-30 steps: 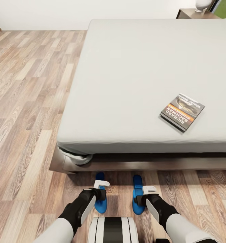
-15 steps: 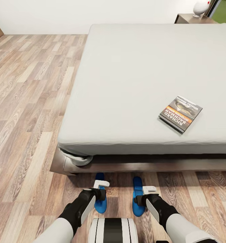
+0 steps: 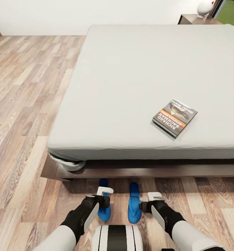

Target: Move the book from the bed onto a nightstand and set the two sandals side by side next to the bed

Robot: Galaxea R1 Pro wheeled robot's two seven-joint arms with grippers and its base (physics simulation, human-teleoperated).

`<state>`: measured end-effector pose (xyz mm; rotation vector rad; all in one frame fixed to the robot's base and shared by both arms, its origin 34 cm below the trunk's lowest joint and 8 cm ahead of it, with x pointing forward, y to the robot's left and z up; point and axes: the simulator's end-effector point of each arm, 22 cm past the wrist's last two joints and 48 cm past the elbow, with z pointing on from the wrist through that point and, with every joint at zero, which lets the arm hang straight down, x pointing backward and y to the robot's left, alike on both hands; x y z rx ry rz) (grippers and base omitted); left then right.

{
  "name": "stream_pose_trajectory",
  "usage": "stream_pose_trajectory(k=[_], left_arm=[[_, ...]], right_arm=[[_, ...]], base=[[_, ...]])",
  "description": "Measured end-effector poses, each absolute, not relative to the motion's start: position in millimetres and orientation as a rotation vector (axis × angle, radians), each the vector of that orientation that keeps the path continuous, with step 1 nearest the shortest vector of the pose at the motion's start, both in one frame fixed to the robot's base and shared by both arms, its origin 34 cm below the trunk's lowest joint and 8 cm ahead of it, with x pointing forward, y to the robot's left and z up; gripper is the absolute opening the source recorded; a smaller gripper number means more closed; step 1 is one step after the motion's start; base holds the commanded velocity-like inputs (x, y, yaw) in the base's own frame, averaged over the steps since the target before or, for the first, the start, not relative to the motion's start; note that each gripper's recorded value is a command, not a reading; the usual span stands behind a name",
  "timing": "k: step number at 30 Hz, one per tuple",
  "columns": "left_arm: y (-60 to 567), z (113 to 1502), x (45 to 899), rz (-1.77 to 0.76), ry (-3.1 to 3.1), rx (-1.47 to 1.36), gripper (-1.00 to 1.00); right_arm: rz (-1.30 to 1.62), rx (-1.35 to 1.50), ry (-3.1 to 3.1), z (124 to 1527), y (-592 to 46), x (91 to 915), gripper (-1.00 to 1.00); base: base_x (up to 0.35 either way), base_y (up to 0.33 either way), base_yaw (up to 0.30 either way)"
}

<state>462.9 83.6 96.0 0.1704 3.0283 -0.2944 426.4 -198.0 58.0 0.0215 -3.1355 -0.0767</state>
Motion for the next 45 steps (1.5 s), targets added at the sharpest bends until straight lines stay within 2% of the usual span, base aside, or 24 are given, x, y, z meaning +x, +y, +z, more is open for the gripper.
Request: stream_pose_trajectory(k=[9, 45], left_arm=[[84.2, 96.2, 463.8, -0.293, 3.026, 0.17, -1.0], [84.6, 96.5, 464.8, -0.291, 3.024, 0.169, -1.0]], right_arm=[[-0.077, 0.021, -3.136, 57.9, -198.5, 426.5, 1.0], [-0.082, 0.019, -3.136, 58.0, -197.7, 426.6, 1.0]], base=[[0.0, -0.207, 0.0], [0.0, -0.003, -0.033]])
